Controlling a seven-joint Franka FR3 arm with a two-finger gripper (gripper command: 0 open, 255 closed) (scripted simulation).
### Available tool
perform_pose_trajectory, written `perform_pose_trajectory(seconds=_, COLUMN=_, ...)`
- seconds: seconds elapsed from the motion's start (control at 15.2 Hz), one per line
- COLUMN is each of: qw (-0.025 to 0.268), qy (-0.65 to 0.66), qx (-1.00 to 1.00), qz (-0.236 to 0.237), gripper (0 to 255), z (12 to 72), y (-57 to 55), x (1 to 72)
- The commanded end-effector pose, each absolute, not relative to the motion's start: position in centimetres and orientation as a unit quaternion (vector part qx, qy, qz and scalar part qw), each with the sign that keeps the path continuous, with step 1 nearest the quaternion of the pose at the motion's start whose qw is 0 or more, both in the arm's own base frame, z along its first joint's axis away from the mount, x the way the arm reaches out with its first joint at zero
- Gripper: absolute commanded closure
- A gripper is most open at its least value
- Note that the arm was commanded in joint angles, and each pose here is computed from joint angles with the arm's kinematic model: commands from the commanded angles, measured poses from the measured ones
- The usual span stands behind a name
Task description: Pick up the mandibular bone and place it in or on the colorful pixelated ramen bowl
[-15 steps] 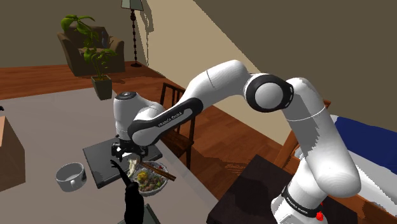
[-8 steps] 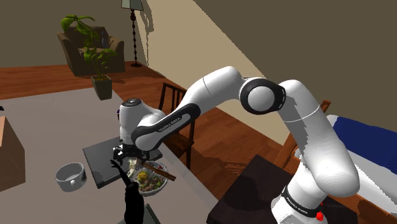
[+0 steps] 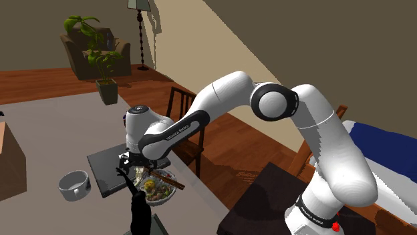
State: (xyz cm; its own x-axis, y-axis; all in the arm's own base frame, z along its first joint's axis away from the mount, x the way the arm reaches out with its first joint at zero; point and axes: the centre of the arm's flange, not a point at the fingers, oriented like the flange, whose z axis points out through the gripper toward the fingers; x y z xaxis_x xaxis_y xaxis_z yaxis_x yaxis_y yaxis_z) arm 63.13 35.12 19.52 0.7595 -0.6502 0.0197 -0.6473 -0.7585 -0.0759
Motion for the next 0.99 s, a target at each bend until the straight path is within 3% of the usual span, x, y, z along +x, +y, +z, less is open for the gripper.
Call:
perform_pose_trajectory(seconds=0.0, qw=0.032, qy=0.346, qx=-0.937, qz=-0.022, gripper=255, z=19.5, y=35.1, x=63.1)
perform_pose_trajectory(seconds=0.92, qw=0.032, qy=0.346, qx=-0.937, qz=-0.022, gripper=255, z=22.2, y=35.1, x=63.1)
